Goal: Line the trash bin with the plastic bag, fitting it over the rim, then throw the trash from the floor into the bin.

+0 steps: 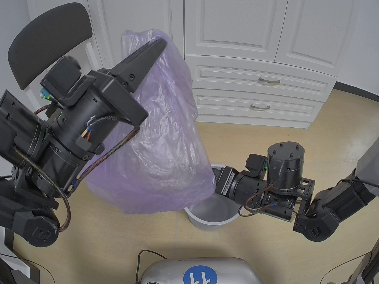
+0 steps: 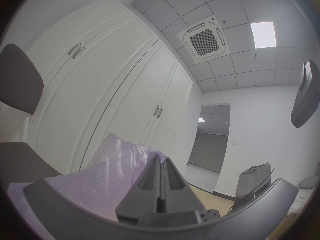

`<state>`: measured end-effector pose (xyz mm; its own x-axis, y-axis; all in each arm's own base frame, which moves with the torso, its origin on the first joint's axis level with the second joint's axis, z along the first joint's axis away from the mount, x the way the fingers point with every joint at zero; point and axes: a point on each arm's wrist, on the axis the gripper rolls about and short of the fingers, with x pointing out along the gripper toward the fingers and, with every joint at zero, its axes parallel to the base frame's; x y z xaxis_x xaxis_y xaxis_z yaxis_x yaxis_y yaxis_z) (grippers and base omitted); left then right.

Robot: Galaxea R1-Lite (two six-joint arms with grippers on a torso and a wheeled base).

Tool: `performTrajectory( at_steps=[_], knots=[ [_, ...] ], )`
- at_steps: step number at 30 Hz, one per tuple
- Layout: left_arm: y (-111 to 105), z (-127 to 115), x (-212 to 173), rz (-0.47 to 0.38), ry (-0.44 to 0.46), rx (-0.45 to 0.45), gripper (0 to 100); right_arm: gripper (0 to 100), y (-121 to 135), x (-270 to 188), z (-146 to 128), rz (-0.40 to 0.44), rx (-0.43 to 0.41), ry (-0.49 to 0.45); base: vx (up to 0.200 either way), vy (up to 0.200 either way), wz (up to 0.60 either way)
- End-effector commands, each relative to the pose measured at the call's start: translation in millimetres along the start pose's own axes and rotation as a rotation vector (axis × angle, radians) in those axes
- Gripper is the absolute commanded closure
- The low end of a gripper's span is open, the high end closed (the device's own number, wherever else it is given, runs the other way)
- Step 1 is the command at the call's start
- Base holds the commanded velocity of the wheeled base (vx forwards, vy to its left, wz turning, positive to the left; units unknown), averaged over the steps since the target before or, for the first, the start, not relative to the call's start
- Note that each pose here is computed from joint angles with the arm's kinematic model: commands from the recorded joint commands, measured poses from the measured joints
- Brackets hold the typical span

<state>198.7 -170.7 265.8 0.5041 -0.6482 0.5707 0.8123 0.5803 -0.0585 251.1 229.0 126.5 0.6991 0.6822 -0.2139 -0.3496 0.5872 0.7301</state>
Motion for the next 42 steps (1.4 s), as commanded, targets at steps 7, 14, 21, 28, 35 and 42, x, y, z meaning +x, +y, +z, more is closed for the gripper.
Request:
performTrajectory(
  at_steps=[7, 14, 21, 28, 35, 42],
  knots=[
    [-7.5, 7.9, 4.1, -0.032, -0.034, -0.079, 100, 0, 1.2, -4.9, -8.9, 0.009, -0.003, 0.038, 0.000, 0.000, 0.00],
    [-16.7, 11.8, 9.7, -0.068, -0.055, -0.198, 100, 0, 0.8, -4.2, -10.1, 0.019, 0.023, 0.037, 0.000, 0.000, 0.00],
    [-22.1, 10.4, 10.4, -0.085, -0.049, -0.248, 100, 0, -7.9, -0.3, -12.4, 0.047, 0.031, 0.031, 0.000, 0.000, 0.00],
    [-35.8, 10.3, 10.2, -0.126, -0.042, -0.336, 100, 0, -21.8, 11.3, -18.1, 0.064, 0.032, 0.000, 0.000, 0.000, 0.00],
    [-40.4, 11.8, 9.1, -0.139, -0.043, -0.347, 100, 0, -31.4, 18.1, -13.8, 0.089, 0.035, -0.068, 0.000, 0.000, 0.00],
    [-43.1, 15.2, 8.0, -0.147, -0.051, -0.353, 100, 0, -36.4, 19.0, -4.3, 0.144, 0.067, -0.152, 0.000, 0.000, 0.00]
  ],
)
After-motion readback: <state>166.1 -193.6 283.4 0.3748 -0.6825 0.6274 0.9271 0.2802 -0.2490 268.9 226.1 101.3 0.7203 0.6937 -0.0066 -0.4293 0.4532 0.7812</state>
